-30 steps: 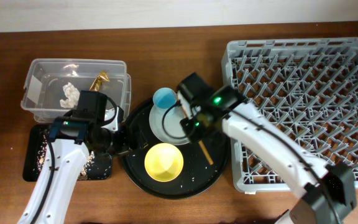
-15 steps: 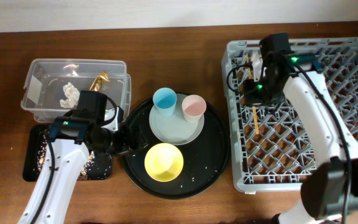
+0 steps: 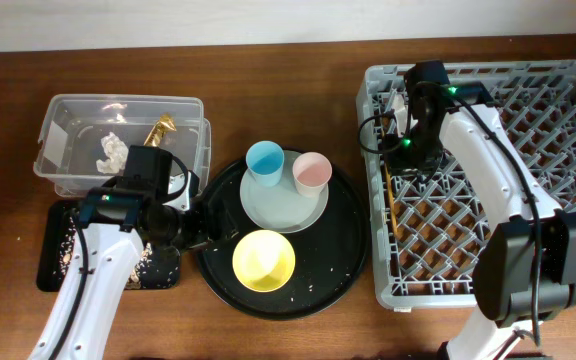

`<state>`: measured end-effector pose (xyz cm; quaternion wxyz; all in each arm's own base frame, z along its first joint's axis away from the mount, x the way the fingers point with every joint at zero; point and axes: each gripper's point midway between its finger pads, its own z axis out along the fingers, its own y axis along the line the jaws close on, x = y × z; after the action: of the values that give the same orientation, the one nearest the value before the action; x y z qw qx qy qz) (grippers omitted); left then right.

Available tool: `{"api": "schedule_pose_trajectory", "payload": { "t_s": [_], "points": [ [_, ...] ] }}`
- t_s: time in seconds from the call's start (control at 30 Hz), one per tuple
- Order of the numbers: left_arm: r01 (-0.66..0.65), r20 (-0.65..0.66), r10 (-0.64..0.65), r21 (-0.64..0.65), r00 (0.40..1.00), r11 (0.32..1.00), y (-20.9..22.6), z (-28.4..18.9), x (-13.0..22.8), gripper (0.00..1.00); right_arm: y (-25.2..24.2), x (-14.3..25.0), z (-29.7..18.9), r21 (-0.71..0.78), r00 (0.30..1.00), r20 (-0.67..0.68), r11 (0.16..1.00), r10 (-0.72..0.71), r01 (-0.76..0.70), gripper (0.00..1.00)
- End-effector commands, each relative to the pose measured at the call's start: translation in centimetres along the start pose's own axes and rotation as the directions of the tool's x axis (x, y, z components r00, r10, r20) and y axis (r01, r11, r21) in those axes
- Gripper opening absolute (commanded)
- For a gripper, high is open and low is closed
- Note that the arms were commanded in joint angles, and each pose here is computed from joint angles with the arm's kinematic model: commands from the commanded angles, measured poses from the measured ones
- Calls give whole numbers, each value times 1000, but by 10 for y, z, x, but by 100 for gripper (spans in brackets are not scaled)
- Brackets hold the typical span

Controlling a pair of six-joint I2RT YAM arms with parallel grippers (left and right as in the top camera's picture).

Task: Sort waste into correct bins and load items into the dishwasher rack
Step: 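Lift the second chopstick with right gripper and place it in the rack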

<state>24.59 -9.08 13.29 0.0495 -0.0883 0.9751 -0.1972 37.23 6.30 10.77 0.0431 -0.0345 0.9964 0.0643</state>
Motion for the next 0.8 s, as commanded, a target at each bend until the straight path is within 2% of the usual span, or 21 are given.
{"api": "schedule_pose_trajectory", "payload": {
  "t_s": [0.0, 0.2, 0.23, 0.27, 0.37, 0.43, 0.57, 0.77],
  "points": [
    [-13, 9, 13, 11, 1000, 1000, -4, -3, -1, 99, 4, -5, -14, -15, 1000, 23, 1000, 10, -9, 27],
    [-13, 9, 13, 11, 1000, 1000, -4, -3, -1, 99, 22, -9, -92, -70, 997, 80, 998, 2, 4, 33],
    [-13, 9, 13, 11, 1000, 1000, -4, -3, -1, 99, 23, -5, -94, -70, 998, 65, 998, 4, 1, 39],
    [-13, 9, 13, 11, 1000, 1000, -4, -3, -1, 99, 22, -4, -94, -68, 998, 58, 998, 5, -1, 98],
    [-12, 5, 12, 19, 1000, 1000, -5, -3, 0, 99, 22, -4, -93, -69, 998, 56, 998, 5, -1, 98],
    [-8, -30, 12, 122, 999, 992, -22, -4, 6, 99, 22, -4, -93, -69, 998, 57, 998, 5, -1, 98],
    [-9, -22, 11, 103, 1000, 995, -19, -4, 4, 99, 22, -4, -93, -69, 998, 57, 998, 4, 0, 98],
    [-77, 162, 51, 164, 986, 983, -37, -9, -41, 98, 22, -4, -93, -69, 998, 57, 998, 4, 0, 98]
  ]
}}
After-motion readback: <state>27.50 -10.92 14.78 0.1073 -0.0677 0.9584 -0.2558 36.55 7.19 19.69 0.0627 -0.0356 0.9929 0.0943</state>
